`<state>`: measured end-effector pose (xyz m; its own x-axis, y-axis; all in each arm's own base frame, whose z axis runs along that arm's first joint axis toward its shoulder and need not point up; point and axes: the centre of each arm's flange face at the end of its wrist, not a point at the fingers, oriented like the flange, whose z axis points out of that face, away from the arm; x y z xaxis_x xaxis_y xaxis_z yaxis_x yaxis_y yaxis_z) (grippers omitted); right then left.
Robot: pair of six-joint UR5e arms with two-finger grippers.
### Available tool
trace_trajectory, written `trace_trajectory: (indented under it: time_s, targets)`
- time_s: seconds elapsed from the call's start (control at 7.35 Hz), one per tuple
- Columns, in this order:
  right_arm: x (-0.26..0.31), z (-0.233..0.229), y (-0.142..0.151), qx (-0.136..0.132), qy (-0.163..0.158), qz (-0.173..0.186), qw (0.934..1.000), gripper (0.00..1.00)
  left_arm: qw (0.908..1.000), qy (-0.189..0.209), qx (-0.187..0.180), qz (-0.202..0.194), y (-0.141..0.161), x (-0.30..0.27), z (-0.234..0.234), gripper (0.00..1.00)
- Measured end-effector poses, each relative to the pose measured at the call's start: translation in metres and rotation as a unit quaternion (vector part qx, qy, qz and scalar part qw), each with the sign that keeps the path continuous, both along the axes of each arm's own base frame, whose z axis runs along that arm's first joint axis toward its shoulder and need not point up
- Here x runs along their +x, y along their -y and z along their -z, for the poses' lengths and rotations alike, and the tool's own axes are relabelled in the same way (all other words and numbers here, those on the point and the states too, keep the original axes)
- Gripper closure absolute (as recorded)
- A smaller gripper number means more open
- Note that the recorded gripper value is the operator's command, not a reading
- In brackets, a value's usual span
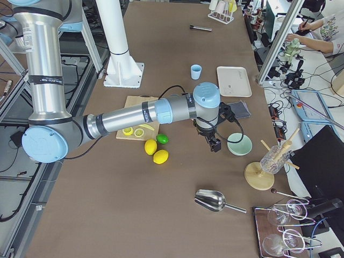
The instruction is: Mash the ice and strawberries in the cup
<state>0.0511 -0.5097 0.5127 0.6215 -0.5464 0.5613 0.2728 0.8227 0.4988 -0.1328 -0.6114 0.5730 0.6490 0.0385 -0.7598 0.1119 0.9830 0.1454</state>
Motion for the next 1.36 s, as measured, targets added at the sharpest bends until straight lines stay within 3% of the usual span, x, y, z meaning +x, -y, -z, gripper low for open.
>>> trace_trajectory:
  time_s: [0.14,0.41,0.68,0.95,1.36]
  targets:
    - [0.000,0.003,0.000,0.002,0.000,-0.001,1.0000,0.03,0.9997,0.005,0.002,-0.025,-0.044,-0.002,-0.055,0.01]
    - [0.001,0.008,0.003,0.009,-0.002,-0.001,1.0000,0.03,0.9993,0.002,0.001,-0.037,-0.098,-0.001,-0.111,0.01]
    - [0.002,0.016,0.014,0.017,-0.012,-0.004,0.9998,0.03,0.9989,0.019,0.026,-0.033,-0.108,-0.002,-0.122,0.01]
    - [0.001,-0.011,0.024,-0.003,-0.018,-0.001,0.9998,0.03,0.9983,0.042,0.035,-0.021,-0.104,-0.005,-0.120,0.01]
    - [0.001,-0.047,0.020,-0.033,-0.019,0.003,0.9993,0.03,0.9988,0.028,0.036,-0.020,-0.115,-0.001,-0.122,0.01]
